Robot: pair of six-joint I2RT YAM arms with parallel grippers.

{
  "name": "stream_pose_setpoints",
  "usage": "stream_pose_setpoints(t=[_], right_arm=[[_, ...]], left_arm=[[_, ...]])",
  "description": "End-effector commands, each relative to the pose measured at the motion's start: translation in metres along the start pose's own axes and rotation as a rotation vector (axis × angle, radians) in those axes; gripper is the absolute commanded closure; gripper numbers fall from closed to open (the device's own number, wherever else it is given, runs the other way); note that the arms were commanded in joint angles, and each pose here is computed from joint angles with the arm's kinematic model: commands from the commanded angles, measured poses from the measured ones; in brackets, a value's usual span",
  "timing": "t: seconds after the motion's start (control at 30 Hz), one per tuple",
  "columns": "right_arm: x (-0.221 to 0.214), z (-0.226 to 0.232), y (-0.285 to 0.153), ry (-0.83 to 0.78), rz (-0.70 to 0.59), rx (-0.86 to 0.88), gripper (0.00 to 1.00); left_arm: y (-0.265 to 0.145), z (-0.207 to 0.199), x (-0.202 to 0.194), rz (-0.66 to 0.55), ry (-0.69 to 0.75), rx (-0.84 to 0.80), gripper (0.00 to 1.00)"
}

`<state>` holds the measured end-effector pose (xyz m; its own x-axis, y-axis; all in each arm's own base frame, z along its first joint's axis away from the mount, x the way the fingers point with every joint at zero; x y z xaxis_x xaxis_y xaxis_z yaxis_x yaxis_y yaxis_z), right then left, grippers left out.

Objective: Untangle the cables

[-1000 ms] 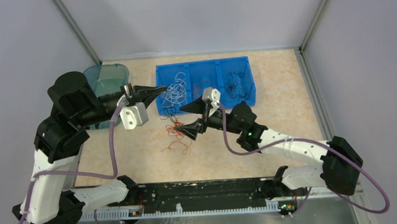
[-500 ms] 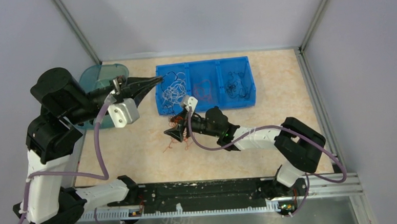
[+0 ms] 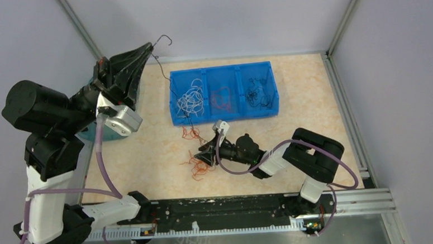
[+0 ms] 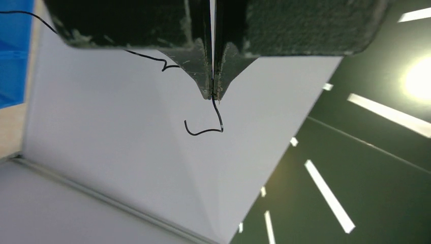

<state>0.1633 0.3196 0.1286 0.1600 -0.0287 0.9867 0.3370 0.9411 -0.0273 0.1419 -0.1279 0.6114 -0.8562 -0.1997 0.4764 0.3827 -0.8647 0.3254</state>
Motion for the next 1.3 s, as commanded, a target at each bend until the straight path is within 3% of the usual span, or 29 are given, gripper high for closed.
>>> stream_pose_setpoints(t=[0.0,0.13,0.3,0.5,0.57,0.67,0.9,1.07,1.27], right_arm=[[0.001,0.001,-0.003,0.026,-0.069,-0.02,0.61],[-0.017,-0.002,-0.013,0.047,-0.026,-0.061,0.69],[-0.034,-0.004,-0.024,0.071,-0.006,-0.091,0.71],[-0.046,-0.006,-0.039,0.083,0.018,-0.142,0.71],[-0.047,-0.006,-0.044,0.081,0.02,-0.154,0.63],[-0.021,-0.005,-0.048,0.045,-0.061,-0.157,0.48],[0.089,0.006,-0.038,-0.123,-0.161,-0.109,0.24],[0.157,0.02,-0.04,-0.219,-0.232,-0.026,0.19],[0.193,0.036,-0.034,-0.25,-0.292,0.113,0.2]], left_arm=[[-0.013,0.048,0.031,-0.065,0.253,0.242,1.0],[-0.017,0.07,0.042,-0.068,0.428,0.387,1.0],[-0.018,0.104,0.06,-0.06,0.65,0.584,1.0],[-0.017,0.137,0.093,-0.123,0.882,0.777,1.0],[-0.017,0.143,0.099,-0.142,0.894,0.803,1.0],[-0.01,0.125,0.081,-0.132,0.67,0.597,1.0],[-0.008,0.022,0.022,-0.11,0.066,0.142,1.0],[-0.006,-0.023,0.003,-0.091,-0.273,0.0,1.0],[-0.007,-0.051,-0.008,-0.053,-0.403,-0.113,1.0]])
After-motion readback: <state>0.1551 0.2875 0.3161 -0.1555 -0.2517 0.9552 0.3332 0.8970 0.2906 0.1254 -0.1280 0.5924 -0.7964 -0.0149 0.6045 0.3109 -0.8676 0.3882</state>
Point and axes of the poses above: each gripper's point midway between its finger pads, its own y axis out along the fingers, its own z axis along the line the jaws close on, x = y × z, the point moved 8 cm from there along -y, back along the fingers, and after that the axes turned 12 degrees about -y, right-handed, at the moved point
